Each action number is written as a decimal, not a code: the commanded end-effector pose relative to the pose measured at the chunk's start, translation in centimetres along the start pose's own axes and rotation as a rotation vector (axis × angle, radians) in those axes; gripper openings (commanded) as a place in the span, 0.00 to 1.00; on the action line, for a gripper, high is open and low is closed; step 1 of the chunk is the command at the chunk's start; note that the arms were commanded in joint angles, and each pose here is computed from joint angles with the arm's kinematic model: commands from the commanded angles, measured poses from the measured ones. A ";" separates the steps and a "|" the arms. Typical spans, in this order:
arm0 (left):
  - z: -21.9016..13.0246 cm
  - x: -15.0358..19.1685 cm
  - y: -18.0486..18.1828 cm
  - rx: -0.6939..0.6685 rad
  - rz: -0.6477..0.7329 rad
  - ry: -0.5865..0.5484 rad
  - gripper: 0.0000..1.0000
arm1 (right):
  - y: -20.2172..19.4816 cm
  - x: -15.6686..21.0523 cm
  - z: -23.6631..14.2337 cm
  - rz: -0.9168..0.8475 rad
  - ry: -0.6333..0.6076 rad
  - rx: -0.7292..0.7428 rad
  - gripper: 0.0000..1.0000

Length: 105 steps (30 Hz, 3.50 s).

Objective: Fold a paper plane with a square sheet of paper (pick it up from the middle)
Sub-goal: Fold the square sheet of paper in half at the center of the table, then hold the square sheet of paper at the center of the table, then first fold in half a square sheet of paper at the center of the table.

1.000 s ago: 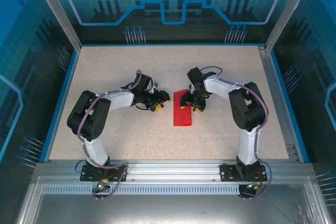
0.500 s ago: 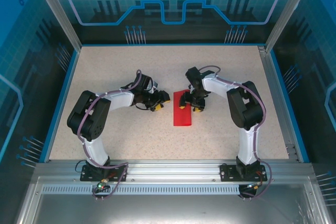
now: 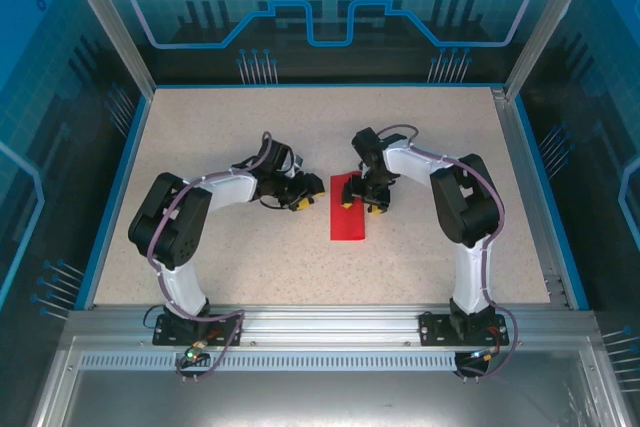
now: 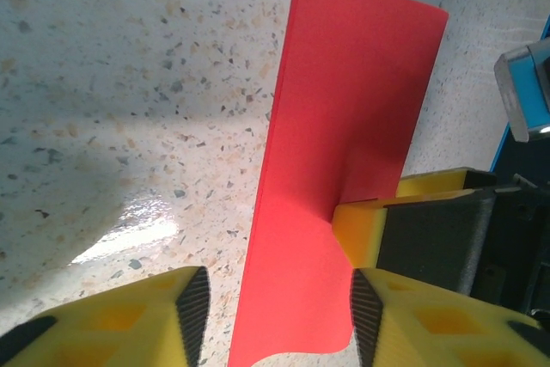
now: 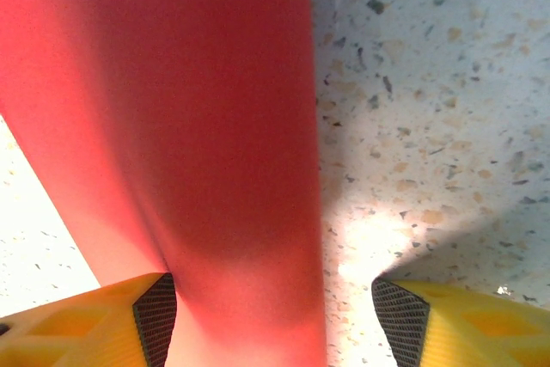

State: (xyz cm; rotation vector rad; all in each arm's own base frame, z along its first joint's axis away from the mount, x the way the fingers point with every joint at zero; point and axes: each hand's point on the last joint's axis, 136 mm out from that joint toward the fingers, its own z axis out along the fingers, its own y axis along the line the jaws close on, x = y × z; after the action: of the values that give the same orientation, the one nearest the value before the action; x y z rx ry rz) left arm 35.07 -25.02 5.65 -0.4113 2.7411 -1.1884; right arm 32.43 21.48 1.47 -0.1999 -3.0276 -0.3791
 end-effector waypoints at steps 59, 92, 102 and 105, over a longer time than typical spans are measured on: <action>6.3 2.6 2.6 -0.309 0.048 0.100 0.00 | 3.6 -2.5 -5.7 -0.081 -0.181 -0.265 0.80; 6.6 3.1 3.3 -0.322 0.051 0.121 0.00 | 1.1 -0.2 -0.8 -0.098 -0.101 -0.500 0.15; 6.6 3.1 3.5 -0.325 0.055 0.122 0.00 | -0.3 0.3 0.1 -0.127 -0.094 -0.476 0.17; 6.6 3.2 3.6 -0.327 0.051 0.125 0.00 | -0.9 0.7 0.9 -0.143 -0.085 -0.449 0.17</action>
State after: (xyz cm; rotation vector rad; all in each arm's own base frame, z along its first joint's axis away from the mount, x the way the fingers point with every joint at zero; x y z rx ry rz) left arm 34.85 -29.50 1.53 -0.2996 2.9327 -0.8964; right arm 32.28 21.84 2.00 -0.0453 -3.0093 -1.1317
